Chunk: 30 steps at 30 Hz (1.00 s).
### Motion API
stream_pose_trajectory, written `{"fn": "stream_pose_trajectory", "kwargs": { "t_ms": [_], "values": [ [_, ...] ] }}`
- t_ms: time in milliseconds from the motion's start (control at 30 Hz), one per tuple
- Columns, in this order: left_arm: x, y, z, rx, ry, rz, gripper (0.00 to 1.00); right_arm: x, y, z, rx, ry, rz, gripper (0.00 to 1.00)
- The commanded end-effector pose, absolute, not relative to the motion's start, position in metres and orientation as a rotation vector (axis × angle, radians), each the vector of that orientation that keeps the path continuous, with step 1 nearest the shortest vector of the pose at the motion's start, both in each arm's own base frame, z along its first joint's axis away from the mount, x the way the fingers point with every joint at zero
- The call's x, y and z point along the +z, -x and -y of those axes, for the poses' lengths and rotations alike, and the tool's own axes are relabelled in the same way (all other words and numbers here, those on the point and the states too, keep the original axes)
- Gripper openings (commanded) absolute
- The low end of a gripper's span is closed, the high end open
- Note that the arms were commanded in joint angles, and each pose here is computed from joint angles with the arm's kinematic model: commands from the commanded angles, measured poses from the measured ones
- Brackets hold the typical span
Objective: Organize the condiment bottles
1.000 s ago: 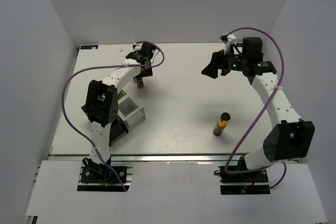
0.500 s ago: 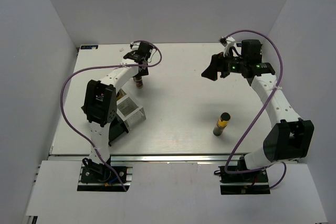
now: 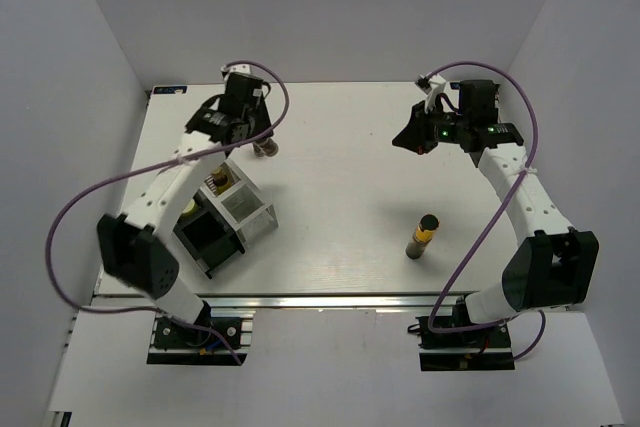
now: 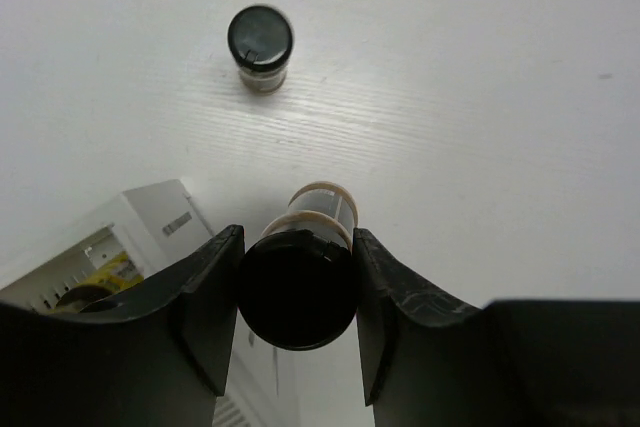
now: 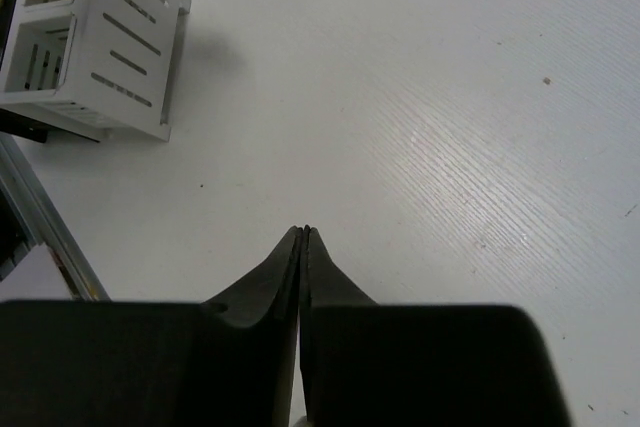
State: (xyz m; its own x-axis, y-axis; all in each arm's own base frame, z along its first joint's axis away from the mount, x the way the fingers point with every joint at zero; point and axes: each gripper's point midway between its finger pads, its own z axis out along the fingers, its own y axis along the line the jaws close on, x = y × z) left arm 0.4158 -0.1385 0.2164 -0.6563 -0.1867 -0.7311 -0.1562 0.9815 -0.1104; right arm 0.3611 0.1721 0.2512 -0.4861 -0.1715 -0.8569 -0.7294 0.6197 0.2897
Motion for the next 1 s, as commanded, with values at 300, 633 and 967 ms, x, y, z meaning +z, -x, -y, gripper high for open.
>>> {"fn": "stream_pose_trajectory", "kwargs": {
  "t_ms": [300,633,967],
  "values": [
    [0.295,-0.298,0.089,-0.095,0.356,-2.273,0.00,0.262,-0.356,-0.172,0.831,0.727,-1.941,0.00],
    [0.269,-0.238,0.054,0.069,0.470,-2.411,0.00,0.258,-0.358,-0.176,0.847,0.721,-1.952,0.00],
    [0.231,-0.207,0.032,0.208,0.531,-2.467,0.00,0.253,-0.354,-0.174,0.836,0.727,-1.966,0.08]
  ]
}}
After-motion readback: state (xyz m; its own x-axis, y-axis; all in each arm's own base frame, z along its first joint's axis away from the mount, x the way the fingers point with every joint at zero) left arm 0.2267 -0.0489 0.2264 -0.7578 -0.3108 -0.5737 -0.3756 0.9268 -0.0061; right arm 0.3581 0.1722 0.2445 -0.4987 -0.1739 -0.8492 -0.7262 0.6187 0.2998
